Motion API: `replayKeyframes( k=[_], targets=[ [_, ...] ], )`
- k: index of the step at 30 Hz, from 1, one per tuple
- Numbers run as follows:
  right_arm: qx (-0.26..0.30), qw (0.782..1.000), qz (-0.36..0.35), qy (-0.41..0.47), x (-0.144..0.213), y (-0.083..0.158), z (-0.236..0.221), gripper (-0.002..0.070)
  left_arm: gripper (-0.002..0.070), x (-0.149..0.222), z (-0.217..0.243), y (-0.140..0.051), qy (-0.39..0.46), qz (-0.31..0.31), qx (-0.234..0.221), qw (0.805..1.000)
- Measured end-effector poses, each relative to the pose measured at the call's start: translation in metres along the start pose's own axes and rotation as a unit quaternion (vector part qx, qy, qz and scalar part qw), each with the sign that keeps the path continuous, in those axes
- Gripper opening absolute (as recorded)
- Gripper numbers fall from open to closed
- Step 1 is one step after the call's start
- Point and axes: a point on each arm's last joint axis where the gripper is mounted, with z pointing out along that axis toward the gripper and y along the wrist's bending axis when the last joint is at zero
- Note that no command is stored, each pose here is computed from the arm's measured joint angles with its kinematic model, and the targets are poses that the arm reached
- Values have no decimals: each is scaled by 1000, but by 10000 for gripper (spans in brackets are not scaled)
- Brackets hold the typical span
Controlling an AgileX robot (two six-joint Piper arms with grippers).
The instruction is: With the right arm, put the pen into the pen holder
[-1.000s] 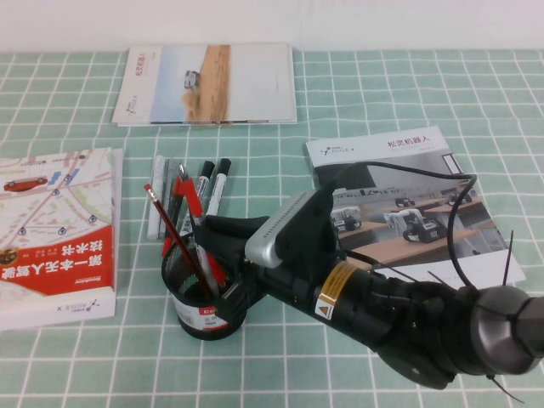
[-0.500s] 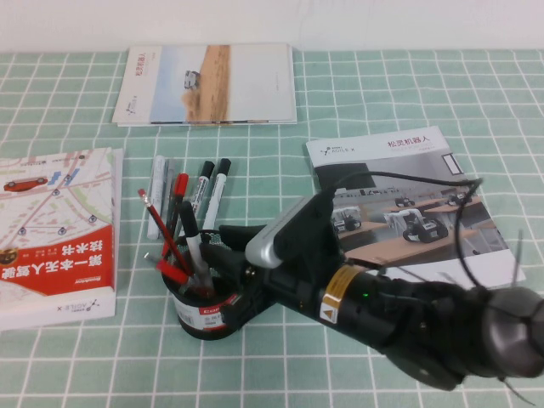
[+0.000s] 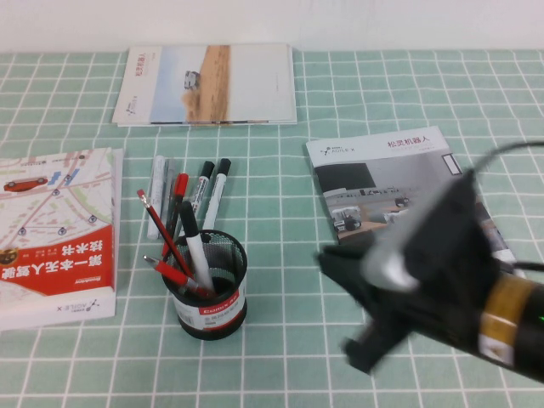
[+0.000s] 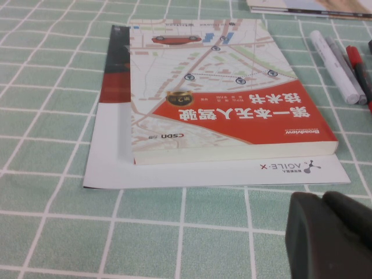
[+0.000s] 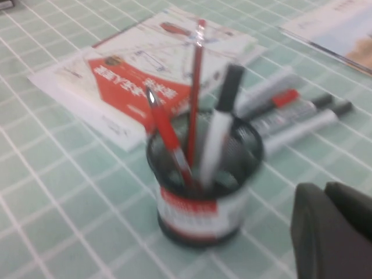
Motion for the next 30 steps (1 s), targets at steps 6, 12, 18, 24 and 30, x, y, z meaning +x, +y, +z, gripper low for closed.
replayKeyframes(
  k=[6,12,18,24,30],
  targets=[
    [31,999,7,40,22,-2,-45,-17,-4,0,0,0,0,0,0,1000],
    [40,997,10,66,44,-2,-62,-18,-4,0,0,0,0,0,0,1000],
    [60,993,53,86,65,-8,-68,-18,-4,0,0,0,0,0,0,1000],
    [173,978,108,48,93,-36,-101,-19,-4,0,0,0,0,0,0,1000],
    [283,949,137,-7,137,-40,-139,-19,-4,0,0,0,0,0,0,1000]
  ],
)
